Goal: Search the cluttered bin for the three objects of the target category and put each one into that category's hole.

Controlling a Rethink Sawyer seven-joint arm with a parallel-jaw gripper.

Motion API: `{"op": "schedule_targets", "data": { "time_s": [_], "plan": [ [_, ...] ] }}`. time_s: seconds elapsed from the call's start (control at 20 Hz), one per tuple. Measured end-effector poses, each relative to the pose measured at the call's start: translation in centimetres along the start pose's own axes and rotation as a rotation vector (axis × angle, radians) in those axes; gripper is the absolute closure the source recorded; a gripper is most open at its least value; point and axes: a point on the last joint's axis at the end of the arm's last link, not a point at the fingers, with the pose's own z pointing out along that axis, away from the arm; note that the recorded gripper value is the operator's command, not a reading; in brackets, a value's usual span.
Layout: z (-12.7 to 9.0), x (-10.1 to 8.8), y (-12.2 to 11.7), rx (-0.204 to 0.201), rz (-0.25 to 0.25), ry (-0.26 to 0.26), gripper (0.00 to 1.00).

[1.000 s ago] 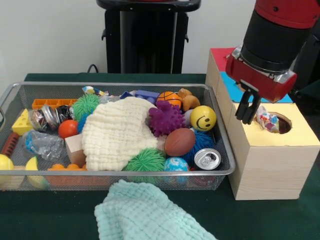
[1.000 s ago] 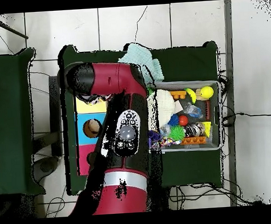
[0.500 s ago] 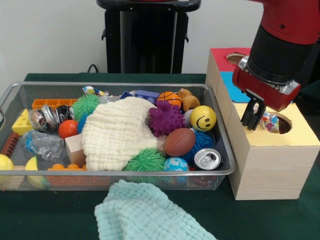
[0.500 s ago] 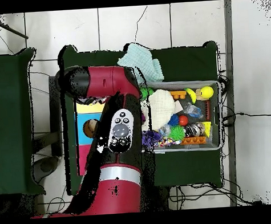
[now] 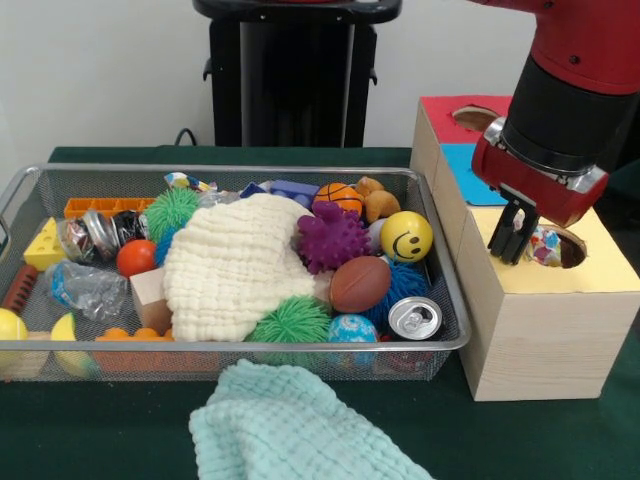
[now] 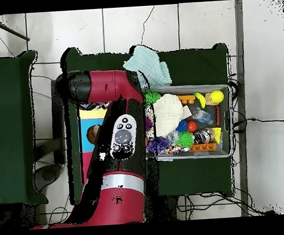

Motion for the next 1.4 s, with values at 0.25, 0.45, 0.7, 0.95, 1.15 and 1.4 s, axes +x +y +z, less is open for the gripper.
{"op": "schedule_targets", "data": {
  "time_s": [0.25,0.45,0.7,0.95,1.15,1.4],
  "plan": [
    [0.02,-0.01,0.00,0.000,-0.001,-0.001,1.00],
    [0.05,-0.04,0.04,0.001,-0.002,-0.002,1.00],
    [0.04,-0.04,0.04,0.001,-0.003,-0.004,1.00],
    [0.01,-0.05,0.02,0.002,-0.005,-0.006,1.00],
    [-0.02,0.04,0.05,0.003,-0.009,-0.009,1.00],
    [-0.06,0.15,0.07,0.006,-0.015,-0.015,1.00]
  ]
}}
